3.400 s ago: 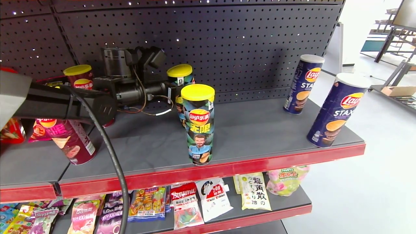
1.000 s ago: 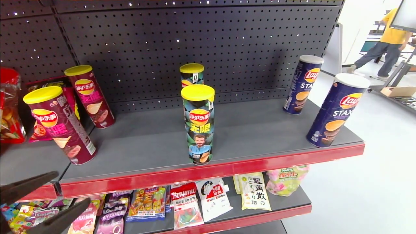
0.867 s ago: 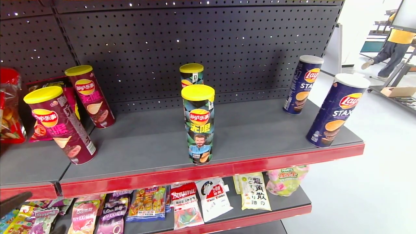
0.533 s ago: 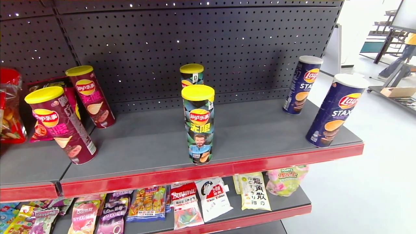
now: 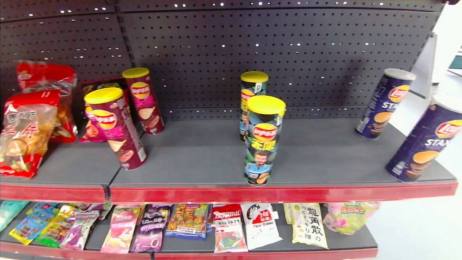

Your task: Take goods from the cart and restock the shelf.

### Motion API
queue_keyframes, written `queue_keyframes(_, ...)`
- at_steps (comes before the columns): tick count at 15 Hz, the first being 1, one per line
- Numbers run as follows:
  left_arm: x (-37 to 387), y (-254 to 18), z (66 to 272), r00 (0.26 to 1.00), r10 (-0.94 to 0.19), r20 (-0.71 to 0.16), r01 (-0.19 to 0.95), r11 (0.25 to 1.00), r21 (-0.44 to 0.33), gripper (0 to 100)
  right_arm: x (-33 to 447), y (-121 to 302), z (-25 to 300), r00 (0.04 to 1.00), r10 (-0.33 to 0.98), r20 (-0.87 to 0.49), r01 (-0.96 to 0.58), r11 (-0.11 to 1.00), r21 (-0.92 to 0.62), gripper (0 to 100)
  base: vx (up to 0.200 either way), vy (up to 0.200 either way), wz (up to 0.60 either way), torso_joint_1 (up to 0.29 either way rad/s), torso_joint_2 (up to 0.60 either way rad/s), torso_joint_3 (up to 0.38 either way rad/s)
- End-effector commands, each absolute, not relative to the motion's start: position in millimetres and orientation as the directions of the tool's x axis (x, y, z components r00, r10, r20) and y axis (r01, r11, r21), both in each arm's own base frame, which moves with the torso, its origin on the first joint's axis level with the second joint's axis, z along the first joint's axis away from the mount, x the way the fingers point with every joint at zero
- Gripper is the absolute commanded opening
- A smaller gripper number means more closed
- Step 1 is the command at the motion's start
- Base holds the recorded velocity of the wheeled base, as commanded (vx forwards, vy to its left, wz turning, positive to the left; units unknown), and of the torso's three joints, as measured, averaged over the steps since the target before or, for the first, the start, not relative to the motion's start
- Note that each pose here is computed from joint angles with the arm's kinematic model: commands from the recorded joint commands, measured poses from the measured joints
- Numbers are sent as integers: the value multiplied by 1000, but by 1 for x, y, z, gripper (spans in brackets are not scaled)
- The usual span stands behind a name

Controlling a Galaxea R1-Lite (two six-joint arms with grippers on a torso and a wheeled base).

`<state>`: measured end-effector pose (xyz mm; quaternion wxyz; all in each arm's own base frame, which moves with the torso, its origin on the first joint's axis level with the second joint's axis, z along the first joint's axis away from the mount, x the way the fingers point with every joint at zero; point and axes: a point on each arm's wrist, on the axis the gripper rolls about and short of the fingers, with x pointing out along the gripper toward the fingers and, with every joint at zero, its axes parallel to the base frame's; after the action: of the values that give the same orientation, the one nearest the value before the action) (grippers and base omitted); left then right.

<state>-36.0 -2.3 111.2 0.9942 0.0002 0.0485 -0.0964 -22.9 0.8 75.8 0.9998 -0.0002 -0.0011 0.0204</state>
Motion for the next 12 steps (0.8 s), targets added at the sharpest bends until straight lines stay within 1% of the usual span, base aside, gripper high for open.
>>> queue_keyframes(1, -34, -2, 105, 975, -195, -106, 195, 981, -8, 100, -23, 1, 76, 999, 43, 0, -43, 999, 5, 100, 0, 0, 0, 0, 0, 0)
queue_keyframes(2, -33, -2, 104, 975, -193, -106, 194, 981, -7, 100, -23, 1, 76, 999, 43, 0, -43, 999, 5, 100, 0, 0, 0, 0, 0, 0)
queue_keyframes(4, -23, -3, 85, 977, -193, -85, 193, 981, -9, 100, -23, 1, 76, 999, 51, 0, -51, 999, 0, 100, 0, 0, 0, 0, 0, 0)
queue_keyframes(5, -21, -3, 84, 978, -203, -54, 202, 979, -12, 100, -23, 1, 76, 998, 55, 0, -55, 998, 2, 100, 0, 0, 0, 0, 0, 0)
queue_keyframes(7, -21, -3, 84, 978, -203, -54, 201, 979, -25, 100, -25, 2, 84, 996, 84, 43, -85, 996, 9, 100, 0, 0, 0, 0, 0, 0)
queue_keyframes(8, -22, -2, 84, 988, -151, -37, 150, 988, -25, 100, -24, 3, 144, 981, 169, 94, -177, 980, 86, 100, 0, 0, 0, 0, 0, 0)
queue_keyframes(9, -25, -2, 82, 995, -98, 12, 98, 995, -16, 100, -18, 3, 174, 976, 192, 100, -203, 972, 121, 100, 0, 0, 0, 0, 0, 0)
queue_keyframes(10, -25, -2, 82, 996, -90, 12, 90, 996, -2, 100, -13, 4, 190, 967, 238, 95, -248, 962, 116, 100, 0, 0, 0, 0, 0, 0)
queue_keyframes(11, -25, -3, 82, 993, -121, 12, 121, 992, 21, 100, -5, 5, 193, 952, 302, 58, -306, 947, 100, 100, 0, 0, 0, 0, 0, 0)
queue_keyframes(12, -25, -3, 82, 988, -156, 11, 155, 987, 29, 100, 0, 5, 194, 944, 328, 36, -330, 942, 66, 100, 0, 0, 0, 0, 0, 0)
